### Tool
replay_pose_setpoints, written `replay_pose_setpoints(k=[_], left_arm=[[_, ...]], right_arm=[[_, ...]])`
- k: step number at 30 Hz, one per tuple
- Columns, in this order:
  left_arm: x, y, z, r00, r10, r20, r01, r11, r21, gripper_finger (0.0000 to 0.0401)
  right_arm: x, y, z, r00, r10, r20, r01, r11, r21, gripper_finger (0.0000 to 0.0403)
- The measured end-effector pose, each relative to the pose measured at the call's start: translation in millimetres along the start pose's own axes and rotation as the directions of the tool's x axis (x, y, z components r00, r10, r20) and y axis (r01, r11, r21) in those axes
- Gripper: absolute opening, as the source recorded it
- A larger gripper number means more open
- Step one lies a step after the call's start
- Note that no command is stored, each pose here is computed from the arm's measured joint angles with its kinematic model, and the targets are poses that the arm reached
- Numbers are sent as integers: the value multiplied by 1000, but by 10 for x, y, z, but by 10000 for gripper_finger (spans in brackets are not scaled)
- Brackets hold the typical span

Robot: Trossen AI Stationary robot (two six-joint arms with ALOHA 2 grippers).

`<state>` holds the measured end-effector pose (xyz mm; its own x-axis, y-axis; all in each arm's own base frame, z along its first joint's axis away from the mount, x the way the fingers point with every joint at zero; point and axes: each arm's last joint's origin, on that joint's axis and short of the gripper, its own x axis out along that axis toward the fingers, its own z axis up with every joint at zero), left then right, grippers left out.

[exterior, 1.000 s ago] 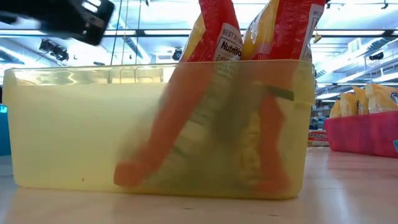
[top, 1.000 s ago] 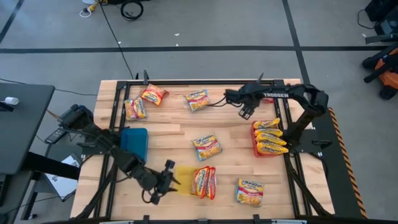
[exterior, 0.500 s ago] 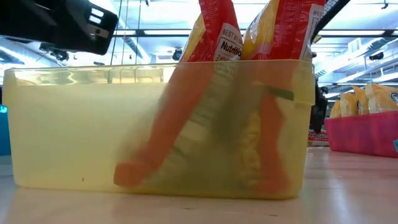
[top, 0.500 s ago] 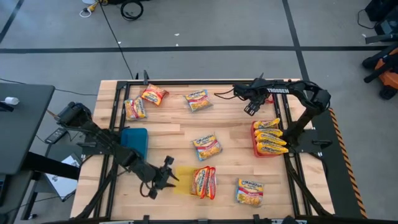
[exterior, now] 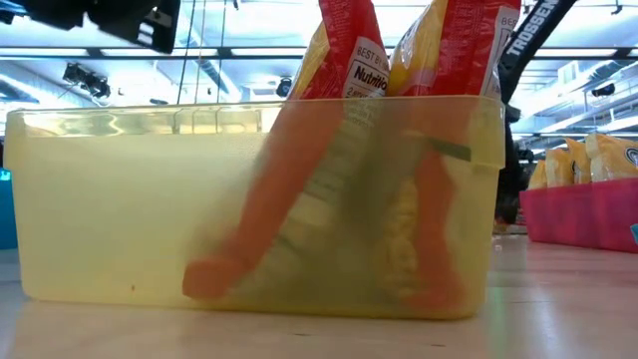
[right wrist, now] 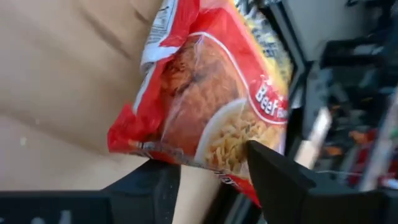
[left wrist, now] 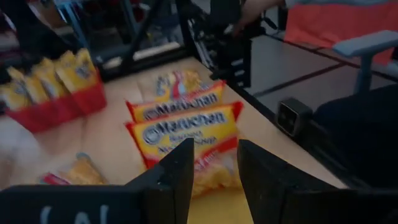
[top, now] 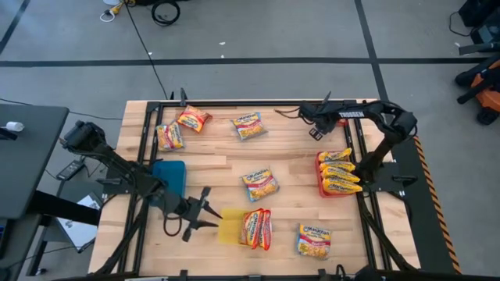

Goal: Sort Maruchan noodles
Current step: Put the red noodle pack into the yellow bin

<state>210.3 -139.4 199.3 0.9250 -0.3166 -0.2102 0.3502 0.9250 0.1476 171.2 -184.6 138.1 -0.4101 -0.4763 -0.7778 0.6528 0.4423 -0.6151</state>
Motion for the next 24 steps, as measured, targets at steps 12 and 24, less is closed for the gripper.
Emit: replay_pose_setpoints(k=[12,24], left_arm=[[24,208,-23,964,265,-32,-265,964,14,128],[2,386,-171,860,490,-144,-502,863,-59,128]], right_arm=[[-118,55,284,917,346,198,-391,878,275,12],[-1207,475,494,501,553,666,-773,632,56,4]])
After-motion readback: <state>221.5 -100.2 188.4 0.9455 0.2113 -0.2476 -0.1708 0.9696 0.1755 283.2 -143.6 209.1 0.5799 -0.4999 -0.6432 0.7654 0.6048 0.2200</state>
